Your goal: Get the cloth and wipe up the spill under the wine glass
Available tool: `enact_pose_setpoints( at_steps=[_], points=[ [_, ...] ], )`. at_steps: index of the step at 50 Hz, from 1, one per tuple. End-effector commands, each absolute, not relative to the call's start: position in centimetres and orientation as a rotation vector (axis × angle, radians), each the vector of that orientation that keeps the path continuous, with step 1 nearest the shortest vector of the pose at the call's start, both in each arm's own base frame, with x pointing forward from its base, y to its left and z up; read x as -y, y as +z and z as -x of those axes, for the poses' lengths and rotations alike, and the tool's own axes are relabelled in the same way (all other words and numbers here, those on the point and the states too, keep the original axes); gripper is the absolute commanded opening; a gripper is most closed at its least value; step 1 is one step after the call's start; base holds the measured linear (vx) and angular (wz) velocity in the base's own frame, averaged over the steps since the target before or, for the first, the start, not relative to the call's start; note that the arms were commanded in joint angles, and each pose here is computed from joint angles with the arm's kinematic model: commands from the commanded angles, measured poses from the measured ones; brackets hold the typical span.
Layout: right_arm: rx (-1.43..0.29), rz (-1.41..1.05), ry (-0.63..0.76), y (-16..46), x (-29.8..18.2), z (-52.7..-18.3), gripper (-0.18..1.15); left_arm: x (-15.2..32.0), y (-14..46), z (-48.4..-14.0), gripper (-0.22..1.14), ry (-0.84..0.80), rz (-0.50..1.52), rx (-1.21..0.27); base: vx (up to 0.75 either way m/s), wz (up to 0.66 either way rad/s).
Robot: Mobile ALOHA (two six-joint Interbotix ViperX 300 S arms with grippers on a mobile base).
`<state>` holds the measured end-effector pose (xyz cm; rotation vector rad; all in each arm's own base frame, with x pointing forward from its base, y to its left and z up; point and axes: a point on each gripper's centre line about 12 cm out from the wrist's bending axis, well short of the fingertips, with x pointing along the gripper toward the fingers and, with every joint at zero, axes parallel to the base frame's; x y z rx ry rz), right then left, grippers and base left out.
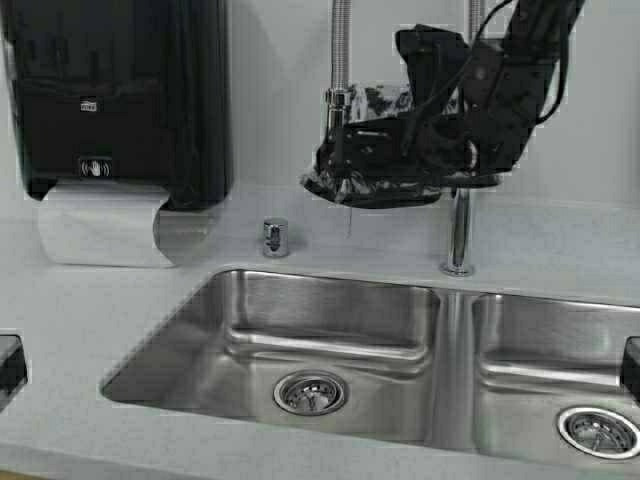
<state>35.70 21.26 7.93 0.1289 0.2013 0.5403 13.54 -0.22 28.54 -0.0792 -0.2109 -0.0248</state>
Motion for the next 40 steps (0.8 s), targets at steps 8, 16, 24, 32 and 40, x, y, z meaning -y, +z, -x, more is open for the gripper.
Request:
enact_pose_setpoints(
  at_steps=[8, 16, 24, 32, 40],
  points=[
    [-0.145, -0.173, 0.477, 8.6, -21.5, -37.8, 0.99, 0.2, 29.1, -13.3, 0.03, -0.024, 0.079, 0.237, 0.1, 0.03],
    [-0.149, -0.176, 0.459, 8.0, -21.2, -38.5, 0.99, 0.2, 29.0, -13.3, 0.03, -0.024, 0.079, 0.234, 0.09, 0.01],
    [-0.156, -0.175, 0.449, 7.6, -20.9, -38.6, 0.98, 0.2, 28.9, -13.3, 0.03, -0.024, 0.079, 0.231, 0.08, 0.0],
    [-0.157, -0.172, 0.451, 7.5, -20.9, -38.7, 0.86, 0.2, 28.9, -13.3, 0.03, -0.024, 0.082, 0.229, 0.06, 0.0],
    [-0.159, -0.168, 0.451, 7.5, -20.9, -38.6, 0.42, 0.2, 28.9, -13.3, 0.03, -0.024, 0.079, 0.229, 0.03, 0.01]
  ],
)
